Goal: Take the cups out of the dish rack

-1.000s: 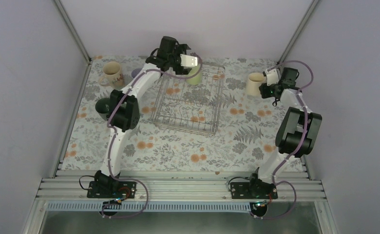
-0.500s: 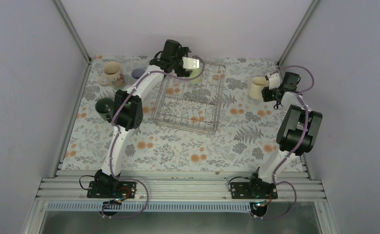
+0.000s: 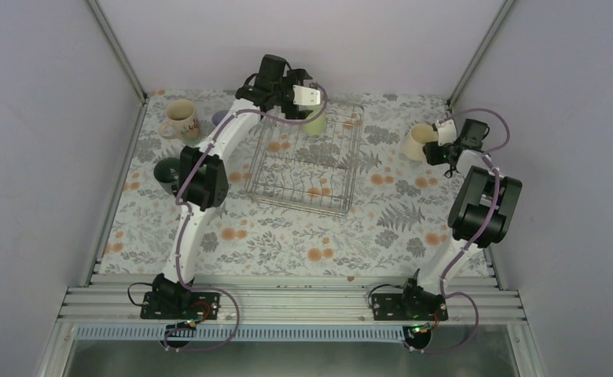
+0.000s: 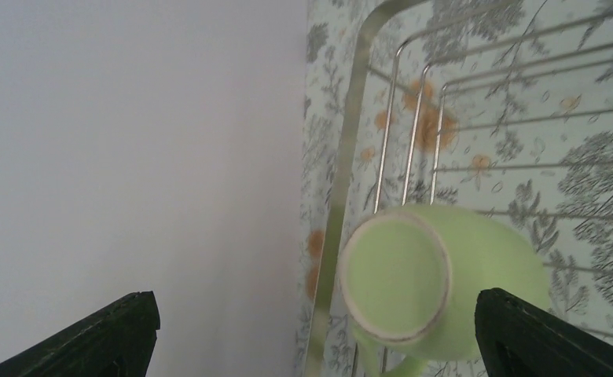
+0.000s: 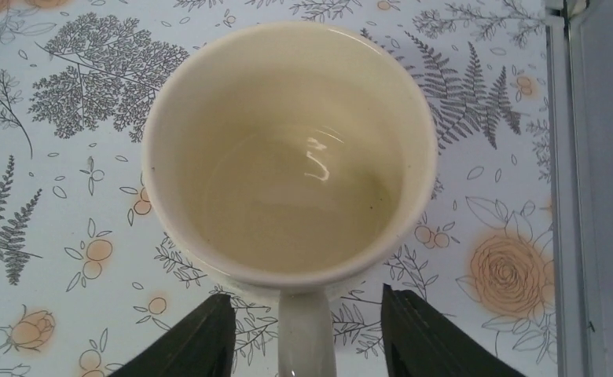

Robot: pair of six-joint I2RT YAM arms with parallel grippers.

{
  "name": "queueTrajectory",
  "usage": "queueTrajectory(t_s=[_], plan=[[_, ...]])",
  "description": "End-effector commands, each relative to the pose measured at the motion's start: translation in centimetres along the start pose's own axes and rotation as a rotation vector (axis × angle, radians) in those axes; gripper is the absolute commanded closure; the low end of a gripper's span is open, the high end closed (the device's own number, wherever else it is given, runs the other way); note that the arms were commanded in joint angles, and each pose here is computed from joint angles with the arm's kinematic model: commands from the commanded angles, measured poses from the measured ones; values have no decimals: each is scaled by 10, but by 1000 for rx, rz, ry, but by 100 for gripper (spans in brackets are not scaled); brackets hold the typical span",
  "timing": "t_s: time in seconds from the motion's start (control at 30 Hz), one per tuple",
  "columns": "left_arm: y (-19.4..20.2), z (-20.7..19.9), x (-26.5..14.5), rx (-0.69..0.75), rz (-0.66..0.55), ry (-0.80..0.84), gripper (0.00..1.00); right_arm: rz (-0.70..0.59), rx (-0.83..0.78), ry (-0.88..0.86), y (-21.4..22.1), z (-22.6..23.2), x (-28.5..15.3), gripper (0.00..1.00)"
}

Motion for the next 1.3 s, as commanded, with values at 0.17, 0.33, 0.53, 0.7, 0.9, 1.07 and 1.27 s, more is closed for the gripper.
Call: queueTrajectory(t_s=[0.17, 0.33, 0.53, 0.7, 0.9, 1.07, 1.27], plan=[[-7, -28, 3, 6, -23, 168, 0, -35, -82, -5, -9, 0, -22, 39], [-15, -11, 2, -14, -58, 74, 0, -75, -105, 14, -20, 5, -47, 33], [-15, 9, 12, 23, -63, -97, 0, -116, -114, 36, -35, 8, -77, 26], [5, 12, 38, 55, 8, -152, 0, -139, -133, 64, -48, 8, -99, 0], [19, -1, 47, 64, 50, -111, 0, -182, -138, 70, -62, 11, -123, 0], [18, -10, 41, 45, 77, -37, 0, -206, -137, 55, -68, 14, -133, 0], [19, -44, 31, 49, 154, 141, 1, -220, -154, 55, -75, 15, -144, 0]])
Point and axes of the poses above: each gripper's point midway between its finger pads, its own x axis out along the fingers, its own z axis along the line the jaws close on, y = z × x, the point moved 8 cm from there along -x, back along the fingers, and after that the axes turned 15 degrees about -x, right-handed, at the moved point
